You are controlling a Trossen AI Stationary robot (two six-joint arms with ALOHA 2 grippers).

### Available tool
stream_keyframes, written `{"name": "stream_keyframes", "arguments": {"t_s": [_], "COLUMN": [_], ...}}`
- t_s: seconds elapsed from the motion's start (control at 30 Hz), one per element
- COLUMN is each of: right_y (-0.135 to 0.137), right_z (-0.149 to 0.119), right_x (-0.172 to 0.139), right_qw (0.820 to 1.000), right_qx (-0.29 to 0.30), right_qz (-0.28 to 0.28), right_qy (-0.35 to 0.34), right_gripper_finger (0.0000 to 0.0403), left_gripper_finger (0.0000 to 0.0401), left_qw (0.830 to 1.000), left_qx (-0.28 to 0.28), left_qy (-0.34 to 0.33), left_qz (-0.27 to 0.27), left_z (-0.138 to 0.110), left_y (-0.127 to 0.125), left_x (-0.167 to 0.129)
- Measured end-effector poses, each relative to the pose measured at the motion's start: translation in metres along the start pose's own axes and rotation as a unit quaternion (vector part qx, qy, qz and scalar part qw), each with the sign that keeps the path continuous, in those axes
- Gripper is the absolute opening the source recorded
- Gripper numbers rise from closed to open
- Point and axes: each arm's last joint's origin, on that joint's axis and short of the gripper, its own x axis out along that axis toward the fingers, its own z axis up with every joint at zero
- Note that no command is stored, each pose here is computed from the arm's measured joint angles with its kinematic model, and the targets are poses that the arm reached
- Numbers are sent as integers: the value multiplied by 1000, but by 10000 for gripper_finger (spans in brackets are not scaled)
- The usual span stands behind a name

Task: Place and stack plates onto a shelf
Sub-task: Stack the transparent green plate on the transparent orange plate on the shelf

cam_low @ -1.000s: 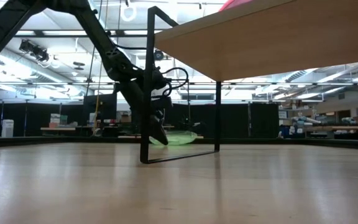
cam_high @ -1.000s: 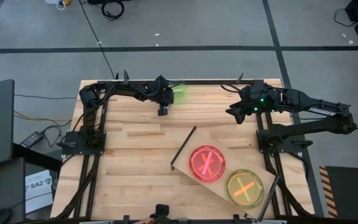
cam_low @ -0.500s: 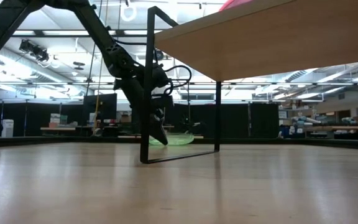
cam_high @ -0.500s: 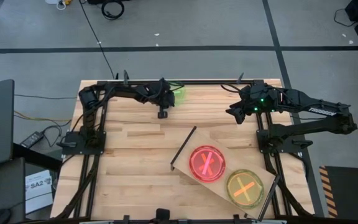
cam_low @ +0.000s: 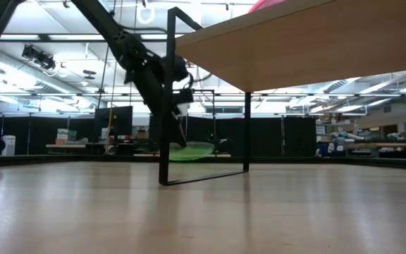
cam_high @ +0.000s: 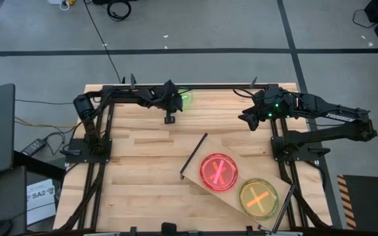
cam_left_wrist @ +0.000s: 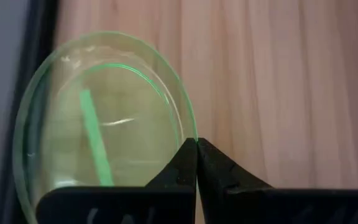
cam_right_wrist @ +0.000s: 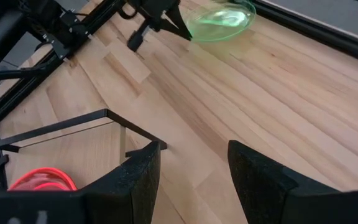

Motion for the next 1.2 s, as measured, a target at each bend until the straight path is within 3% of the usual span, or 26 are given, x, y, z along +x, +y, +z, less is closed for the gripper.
{"name": "stream_keyframes", "arguments": {"t_s": [0.27,0.6,0.83,1.2], "right_y": [2,13,13,7], "right_z": [4,27,43,55], "right_x": [2,34,69,110], "right_qw": [1000,991,983,982], "right_qx": [0,90,143,158], "right_qz": [4,-4,-7,15], "right_qy": [-21,-94,-116,-101], "right_gripper_finger": [194,194,194,194], "left_gripper_finger": [3,3,4,7], "left_qw": [998,987,980,965], "left_qx": [21,69,116,189], "left_qy": [-56,-126,-129,-108], "left_qz": [33,69,102,150], "left_z": [26,56,69,82], "left_y": [-6,-33,-60,-102], "left_x": [-48,-101,-115,-122]}}
